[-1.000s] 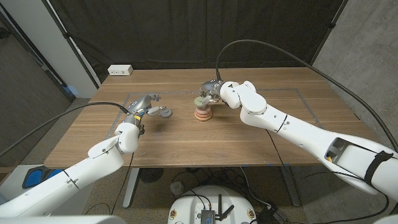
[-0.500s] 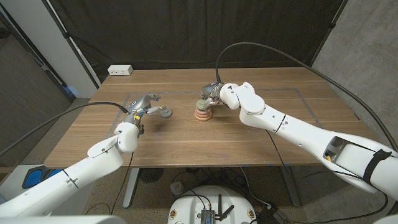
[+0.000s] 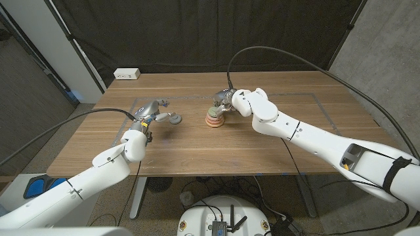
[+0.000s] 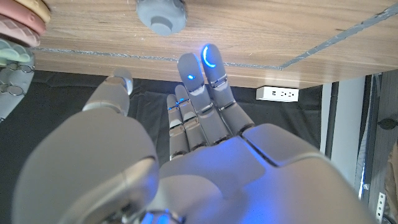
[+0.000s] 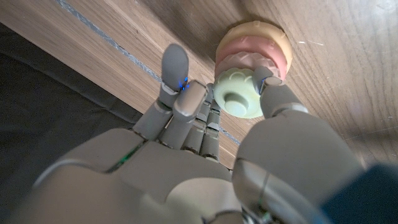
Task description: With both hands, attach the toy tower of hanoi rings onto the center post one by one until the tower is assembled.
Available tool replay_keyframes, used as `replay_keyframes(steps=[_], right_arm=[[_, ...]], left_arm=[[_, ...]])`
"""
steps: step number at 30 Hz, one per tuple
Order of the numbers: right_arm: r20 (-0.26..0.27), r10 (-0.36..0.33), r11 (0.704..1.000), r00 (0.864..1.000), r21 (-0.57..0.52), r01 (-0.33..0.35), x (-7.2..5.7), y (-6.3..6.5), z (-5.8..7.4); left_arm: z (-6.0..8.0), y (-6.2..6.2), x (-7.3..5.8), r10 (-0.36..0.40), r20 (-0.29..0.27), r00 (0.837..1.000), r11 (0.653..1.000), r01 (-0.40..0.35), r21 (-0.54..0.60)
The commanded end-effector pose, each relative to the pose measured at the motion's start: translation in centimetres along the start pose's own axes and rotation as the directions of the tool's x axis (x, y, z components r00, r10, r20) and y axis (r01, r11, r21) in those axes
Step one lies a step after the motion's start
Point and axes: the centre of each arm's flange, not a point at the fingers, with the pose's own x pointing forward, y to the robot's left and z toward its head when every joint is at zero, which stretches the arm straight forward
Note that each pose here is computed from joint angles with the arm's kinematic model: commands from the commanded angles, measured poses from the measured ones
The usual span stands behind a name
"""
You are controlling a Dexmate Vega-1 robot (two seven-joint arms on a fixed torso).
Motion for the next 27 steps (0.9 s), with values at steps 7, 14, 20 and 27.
replay_keyframes(steps=[7,14,20,27], right_arm=[[-0.022,-0.025,0.999,0.999,-0.026,0.025,0.0,0.2,0.1],[-0.021,-0.036,0.998,0.999,-0.054,0.035,0.0,0.1,0.6],[-0.020,-0.040,0.996,0.999,-0.076,0.039,0.2,0.0,1.0],[-0.034,-0.037,0.994,0.999,-0.105,0.033,0.4,-0.1,1.2]], left_arm=[[0.0,-0.2,0.5,-0.007,0.005,1.000,1.000,0.007,-0.002],[-0.1,-0.4,0.4,-0.009,0.002,1.000,1.000,0.009,-0.010],[-0.3,-0.6,0.4,-0.018,0.000,1.000,1.000,0.018,-0.012],[-0.4,-0.6,0.6,-0.018,-0.001,1.000,1.000,0.018,-0.017]])
